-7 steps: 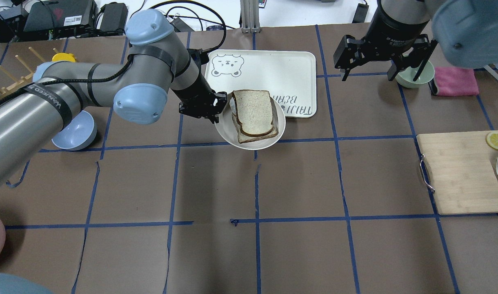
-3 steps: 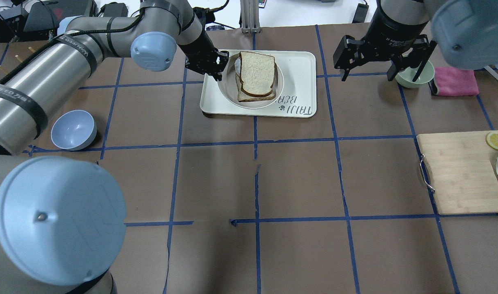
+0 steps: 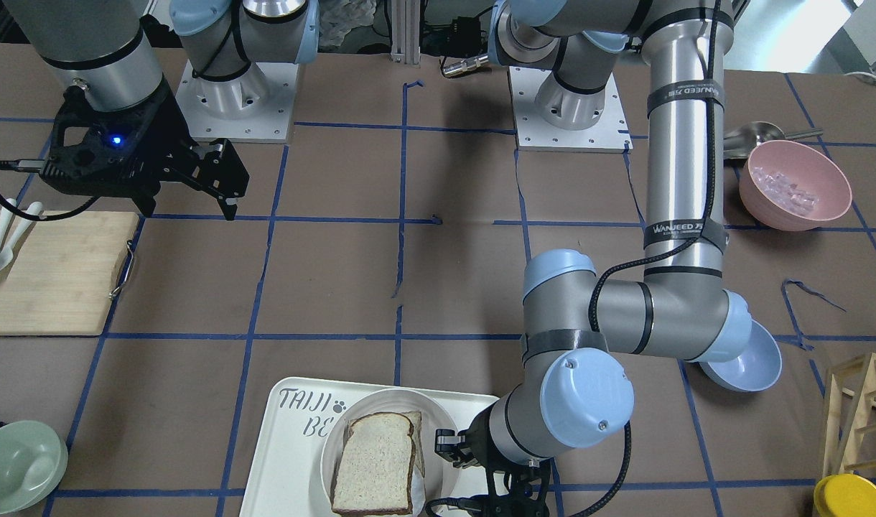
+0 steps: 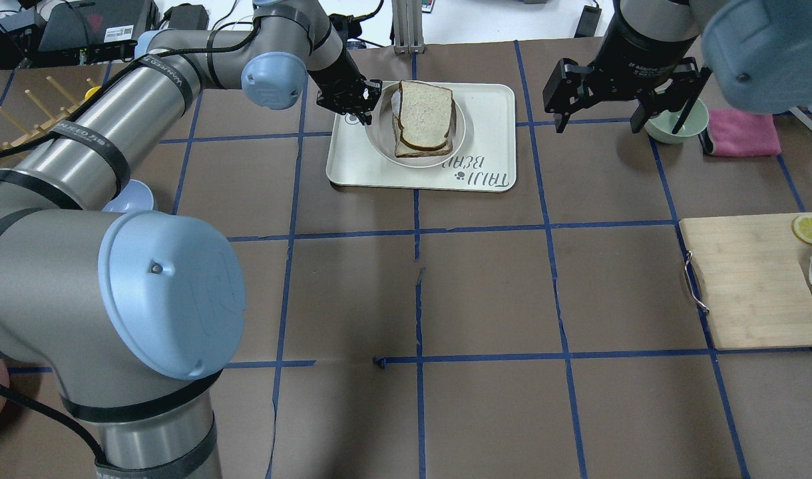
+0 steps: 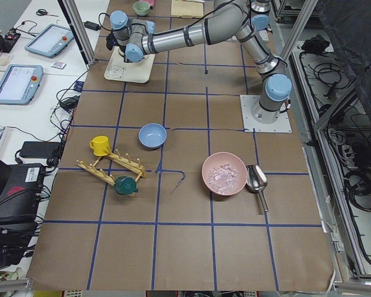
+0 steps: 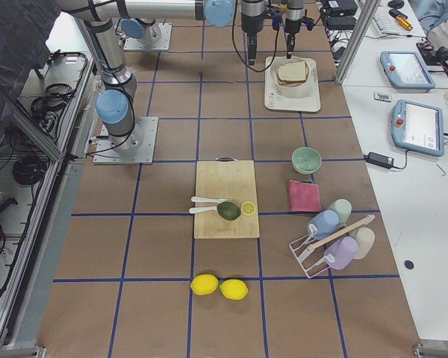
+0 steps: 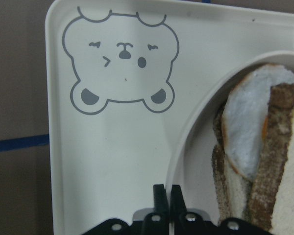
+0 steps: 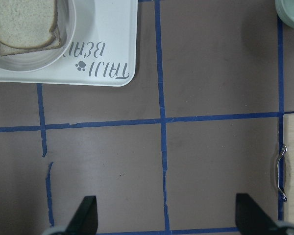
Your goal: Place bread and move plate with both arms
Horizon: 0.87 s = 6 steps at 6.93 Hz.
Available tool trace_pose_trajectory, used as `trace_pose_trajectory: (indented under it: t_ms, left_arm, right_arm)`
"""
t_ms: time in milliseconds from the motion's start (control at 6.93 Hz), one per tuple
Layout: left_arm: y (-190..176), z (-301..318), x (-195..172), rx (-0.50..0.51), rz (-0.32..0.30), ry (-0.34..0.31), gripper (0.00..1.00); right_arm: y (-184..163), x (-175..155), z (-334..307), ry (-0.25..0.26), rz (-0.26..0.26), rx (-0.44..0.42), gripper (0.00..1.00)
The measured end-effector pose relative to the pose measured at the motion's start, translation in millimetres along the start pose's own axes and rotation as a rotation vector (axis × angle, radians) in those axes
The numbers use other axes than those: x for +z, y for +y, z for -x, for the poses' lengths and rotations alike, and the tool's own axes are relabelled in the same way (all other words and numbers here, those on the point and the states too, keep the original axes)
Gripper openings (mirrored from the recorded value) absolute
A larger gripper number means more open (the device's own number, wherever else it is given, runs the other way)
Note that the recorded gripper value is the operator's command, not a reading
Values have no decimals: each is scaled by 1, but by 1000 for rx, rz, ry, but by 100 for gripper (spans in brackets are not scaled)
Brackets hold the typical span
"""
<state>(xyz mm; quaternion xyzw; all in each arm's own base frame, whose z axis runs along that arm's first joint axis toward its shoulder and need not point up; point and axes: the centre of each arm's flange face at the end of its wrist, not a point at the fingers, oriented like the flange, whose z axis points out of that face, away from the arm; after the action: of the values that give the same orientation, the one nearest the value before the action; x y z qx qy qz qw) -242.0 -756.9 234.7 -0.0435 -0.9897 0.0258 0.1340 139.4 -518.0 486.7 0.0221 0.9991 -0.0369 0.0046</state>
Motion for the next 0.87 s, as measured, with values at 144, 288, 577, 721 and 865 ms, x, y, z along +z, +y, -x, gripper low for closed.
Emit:
trace_pose_trajectory:
  t_ms: [144, 288, 577, 721, 865]
  left_arm:
    - [-2, 0, 6, -3, -2, 8, 100]
    - [-2, -1, 6, -4, -6, 20, 100]
    - [0, -4, -13, -6, -16, 17, 100]
    - [2, 5, -33, -23, -14, -1, 100]
    - [6, 20, -62, -52, 1, -25, 100]
  right_arm:
    - [0, 0, 0, 0, -1, 0, 100]
    - [0, 0, 0, 1, -1, 0, 100]
    - [0, 1, 0, 0, 0, 1, 100]
    - [0, 1, 0, 0, 0, 1, 100]
    - [0, 0, 0, 0, -1, 2, 100]
